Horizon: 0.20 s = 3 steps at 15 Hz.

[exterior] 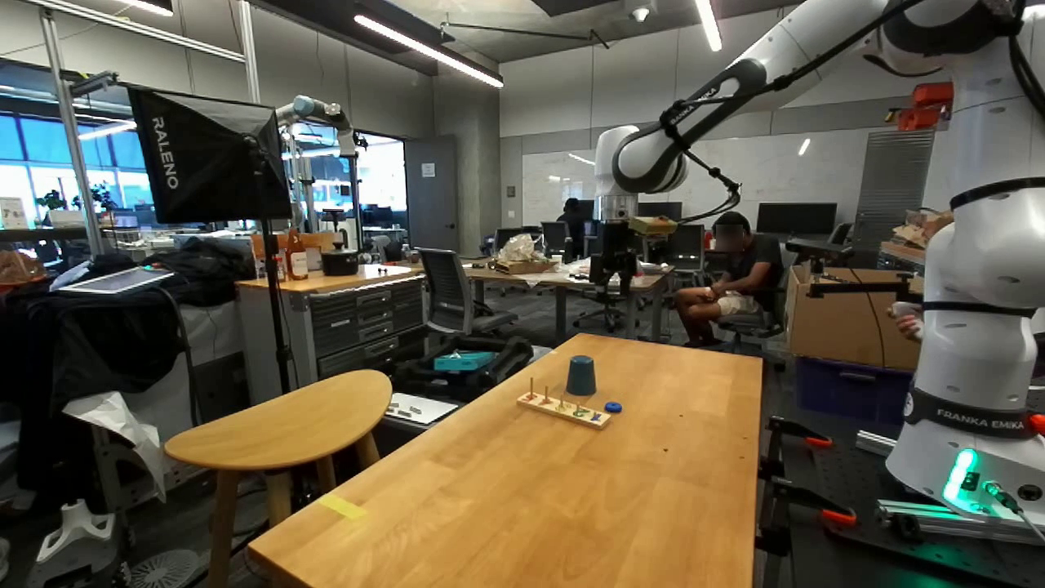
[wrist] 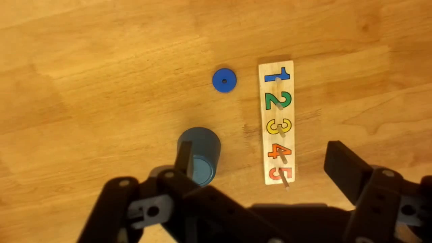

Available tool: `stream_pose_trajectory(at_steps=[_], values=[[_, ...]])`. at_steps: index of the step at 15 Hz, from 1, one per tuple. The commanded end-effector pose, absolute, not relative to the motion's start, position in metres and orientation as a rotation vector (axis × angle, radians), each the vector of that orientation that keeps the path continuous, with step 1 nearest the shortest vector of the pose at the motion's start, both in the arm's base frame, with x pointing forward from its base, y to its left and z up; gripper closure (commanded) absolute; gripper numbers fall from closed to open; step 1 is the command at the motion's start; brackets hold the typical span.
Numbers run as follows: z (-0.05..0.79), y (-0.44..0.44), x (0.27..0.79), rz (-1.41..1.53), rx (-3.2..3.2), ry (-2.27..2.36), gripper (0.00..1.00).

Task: Take the blue ring off the wooden stand and place it on the table

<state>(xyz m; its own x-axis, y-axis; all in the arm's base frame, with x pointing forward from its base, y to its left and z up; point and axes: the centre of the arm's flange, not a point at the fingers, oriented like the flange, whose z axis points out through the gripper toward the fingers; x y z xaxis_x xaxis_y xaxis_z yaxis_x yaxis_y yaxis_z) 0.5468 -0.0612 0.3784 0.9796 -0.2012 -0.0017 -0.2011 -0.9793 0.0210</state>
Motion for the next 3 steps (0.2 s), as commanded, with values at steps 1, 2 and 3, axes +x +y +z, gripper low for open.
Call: stream_pose_trajectory(at_steps=[1, 2, 3], values=[[0.3829, -0.0616, 0.5446, -0.010, 3.107, -0.306, 0.00], [0.3844, -0.0617, 0.5436, -0.012, 3.109, -0.300, 0.00], [0.3836, -0.0616, 0.5433, -0.015, 3.109, -0.296, 0.00]])
